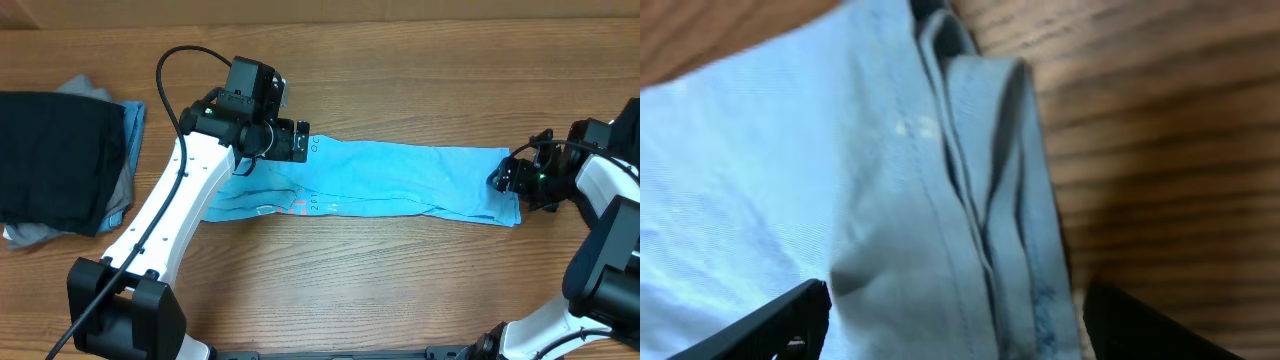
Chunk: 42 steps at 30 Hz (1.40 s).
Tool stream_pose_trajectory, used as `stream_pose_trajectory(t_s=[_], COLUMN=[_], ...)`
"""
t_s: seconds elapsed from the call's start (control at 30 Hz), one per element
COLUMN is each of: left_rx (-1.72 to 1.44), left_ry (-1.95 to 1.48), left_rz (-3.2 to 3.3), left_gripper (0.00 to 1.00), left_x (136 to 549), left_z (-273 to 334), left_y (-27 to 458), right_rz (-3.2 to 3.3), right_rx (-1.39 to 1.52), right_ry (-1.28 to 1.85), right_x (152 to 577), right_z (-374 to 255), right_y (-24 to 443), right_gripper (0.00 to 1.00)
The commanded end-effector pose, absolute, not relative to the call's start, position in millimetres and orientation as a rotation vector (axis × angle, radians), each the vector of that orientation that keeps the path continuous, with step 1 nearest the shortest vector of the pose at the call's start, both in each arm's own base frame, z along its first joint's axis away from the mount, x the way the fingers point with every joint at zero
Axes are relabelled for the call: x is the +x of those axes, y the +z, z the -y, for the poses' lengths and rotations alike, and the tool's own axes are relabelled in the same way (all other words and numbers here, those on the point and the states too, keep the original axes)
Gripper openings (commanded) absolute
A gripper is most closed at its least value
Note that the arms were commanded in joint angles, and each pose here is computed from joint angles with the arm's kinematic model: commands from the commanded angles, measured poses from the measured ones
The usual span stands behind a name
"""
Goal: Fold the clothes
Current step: 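Lower the right gripper and grasp the strip's right end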
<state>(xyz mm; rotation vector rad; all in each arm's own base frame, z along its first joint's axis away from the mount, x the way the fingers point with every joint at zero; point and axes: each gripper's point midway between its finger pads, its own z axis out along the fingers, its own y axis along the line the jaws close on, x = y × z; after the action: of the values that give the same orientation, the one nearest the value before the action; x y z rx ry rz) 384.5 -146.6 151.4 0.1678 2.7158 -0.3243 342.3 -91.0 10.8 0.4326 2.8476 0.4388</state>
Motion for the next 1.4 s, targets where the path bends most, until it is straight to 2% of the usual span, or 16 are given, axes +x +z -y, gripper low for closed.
stream_pose_trajectory(t_s=[0.0,0.3,0.33,0.37,0.47,0.53,0.6,1.13,1.37], left_rx=[0.152,0.152,0.152,0.152,0.152,0.152,0.152,0.152,0.152], left_ry=[-0.312,-0.312,-0.312,-0.312,-0.312,-0.312,-0.312,-0.312,-0.312], left_rz=[-2.722,-2.722,-2.722,-2.722,-2.722,-2.722,-2.722,-2.722,-2.722], left_gripper=[1.0,1.0,1.0,1.0,1.0,1.0,1.0,1.0,1.0], left_x=[384.8,384.8,384.8,384.8,384.8,384.8,384.8,384.8,384.8], left_z=[145.2,145.2,145.2,145.2,145.2,145.2,145.2,145.2,145.2], left_y=[148.7,148.7,148.7,148.7,148.7,148.7,148.7,148.7,148.7], right_rz=[-2.864,-2.877,-2.877,-2.877,-2.871,-2.866,-2.857,-2.781,-2.811], right_rx=[0.417,0.427,0.427,0.427,0.424,0.421,0.422,0.363,0.373], right_ry=[0.622,0.638,0.638,0.638,0.633,0.629,0.625,0.563,0.391], right_x=[338.4,335.2,335.2,335.3,337.2,338.8,342.6,385.2,383.8], right_z=[70.4,68.3,68.3,68.4,69.3,70.0,71.6,94.5,119.0], right_y=[-10.3,-11.8,-11.8,-11.8,-11.3,-10.9,-8.2,45.2,41.4], right_gripper=[0.83,0.6,0.55,0.42,0.18,0.09,0.04,0.04,0.04])
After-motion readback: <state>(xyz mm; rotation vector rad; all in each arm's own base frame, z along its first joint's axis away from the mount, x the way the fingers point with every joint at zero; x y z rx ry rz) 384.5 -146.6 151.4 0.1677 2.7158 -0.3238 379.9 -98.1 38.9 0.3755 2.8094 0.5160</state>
